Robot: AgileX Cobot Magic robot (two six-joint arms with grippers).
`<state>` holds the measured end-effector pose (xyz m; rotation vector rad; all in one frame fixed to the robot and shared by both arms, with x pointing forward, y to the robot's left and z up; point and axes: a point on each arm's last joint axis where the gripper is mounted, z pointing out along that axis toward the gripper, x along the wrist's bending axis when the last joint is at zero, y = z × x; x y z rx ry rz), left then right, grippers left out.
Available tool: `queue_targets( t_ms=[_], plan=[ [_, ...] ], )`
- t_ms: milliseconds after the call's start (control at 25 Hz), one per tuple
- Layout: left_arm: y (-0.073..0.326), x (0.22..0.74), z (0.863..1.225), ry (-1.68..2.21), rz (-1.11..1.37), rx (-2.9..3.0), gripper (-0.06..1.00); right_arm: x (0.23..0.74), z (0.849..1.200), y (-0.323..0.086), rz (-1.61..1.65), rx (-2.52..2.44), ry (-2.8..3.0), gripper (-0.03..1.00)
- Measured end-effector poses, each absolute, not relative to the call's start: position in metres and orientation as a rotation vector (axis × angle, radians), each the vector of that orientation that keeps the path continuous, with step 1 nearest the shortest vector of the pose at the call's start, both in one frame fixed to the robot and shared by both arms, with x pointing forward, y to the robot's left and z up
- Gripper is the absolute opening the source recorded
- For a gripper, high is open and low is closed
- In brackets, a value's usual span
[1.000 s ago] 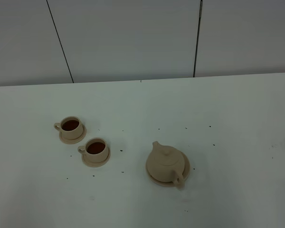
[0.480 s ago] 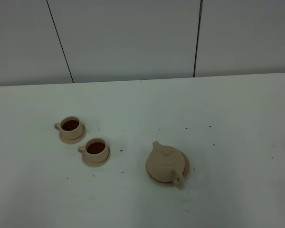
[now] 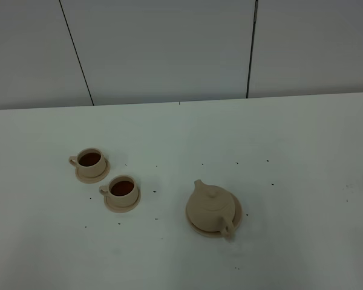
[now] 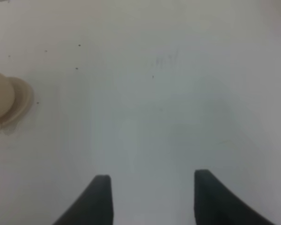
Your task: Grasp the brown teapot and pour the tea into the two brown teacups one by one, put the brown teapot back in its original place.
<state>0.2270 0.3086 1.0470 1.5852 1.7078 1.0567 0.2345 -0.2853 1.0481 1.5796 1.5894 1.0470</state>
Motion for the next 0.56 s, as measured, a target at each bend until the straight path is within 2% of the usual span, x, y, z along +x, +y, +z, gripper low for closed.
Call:
queue_targets(
  t_ms=[560],
  plan=[
    [0.3086,0.227,1.047,1.708,1.057,1.585,0.3,0.2345,1.0481,-0.2853,1.047,1.58,1.589,0.39]
  ],
)
